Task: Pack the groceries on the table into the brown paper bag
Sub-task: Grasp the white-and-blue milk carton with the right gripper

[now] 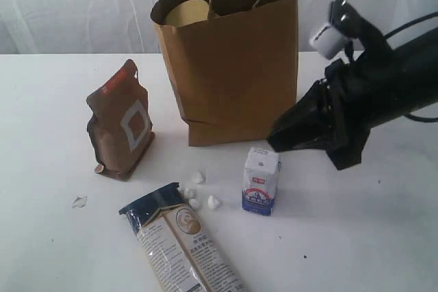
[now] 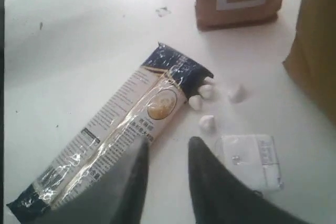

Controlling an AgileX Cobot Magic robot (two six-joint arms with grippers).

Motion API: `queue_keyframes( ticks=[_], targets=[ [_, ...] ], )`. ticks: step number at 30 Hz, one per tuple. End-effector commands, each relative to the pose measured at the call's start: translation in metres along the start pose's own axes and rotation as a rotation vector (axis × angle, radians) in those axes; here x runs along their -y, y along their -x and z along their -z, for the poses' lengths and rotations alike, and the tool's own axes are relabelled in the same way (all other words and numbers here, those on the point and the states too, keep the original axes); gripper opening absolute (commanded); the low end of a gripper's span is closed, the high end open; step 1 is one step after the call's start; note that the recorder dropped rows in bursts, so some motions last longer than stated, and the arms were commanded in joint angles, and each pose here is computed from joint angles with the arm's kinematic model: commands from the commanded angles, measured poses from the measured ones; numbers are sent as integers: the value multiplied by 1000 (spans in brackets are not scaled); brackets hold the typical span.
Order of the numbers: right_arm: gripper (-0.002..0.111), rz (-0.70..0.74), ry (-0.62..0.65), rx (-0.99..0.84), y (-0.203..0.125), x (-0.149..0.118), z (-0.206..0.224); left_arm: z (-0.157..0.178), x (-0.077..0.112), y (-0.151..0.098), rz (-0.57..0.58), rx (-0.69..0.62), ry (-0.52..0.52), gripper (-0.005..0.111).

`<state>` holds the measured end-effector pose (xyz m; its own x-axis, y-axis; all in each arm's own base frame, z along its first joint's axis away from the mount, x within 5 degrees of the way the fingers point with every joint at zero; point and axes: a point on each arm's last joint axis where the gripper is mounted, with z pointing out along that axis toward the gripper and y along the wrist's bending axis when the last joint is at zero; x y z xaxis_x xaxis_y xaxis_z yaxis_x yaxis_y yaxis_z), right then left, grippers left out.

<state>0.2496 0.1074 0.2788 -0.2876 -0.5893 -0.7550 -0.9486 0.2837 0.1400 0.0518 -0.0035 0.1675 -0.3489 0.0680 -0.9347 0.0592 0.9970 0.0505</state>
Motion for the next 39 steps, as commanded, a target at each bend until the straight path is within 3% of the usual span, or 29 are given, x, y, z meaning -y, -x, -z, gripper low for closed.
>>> queue_keyframes(
  ticks=[1,3,5,9,19,24,32,39],
  targets=[
    [64,26,-44,-17,-13,5,-21,0,0,-1,7,0,-5,0],
    [80,7,-98,-29,-18,11,-28,0,0,-1,7,0,-5,0],
    [88,-2,-145,-40,-21,18,-32,0,0,-1,7,0,-5,0],
    [89,-18,-184,-74,-29,30,-48,0,0,-1,7,0,-5,0],
    [87,20,-128,-105,-47,44,-87,0,0,-1,7,0,-5,0],
    [75,-35,-134,-60,-43,44,-87,0,0,-1,7,0,-5,0],
    [25,-87,-64,-36,-41,38,-88,0,0,-1,7,0,-5,0],
    [10,-96,-70,-6,-30,30,-76,0,0,-1,7,0,-5,0]
  ],
)
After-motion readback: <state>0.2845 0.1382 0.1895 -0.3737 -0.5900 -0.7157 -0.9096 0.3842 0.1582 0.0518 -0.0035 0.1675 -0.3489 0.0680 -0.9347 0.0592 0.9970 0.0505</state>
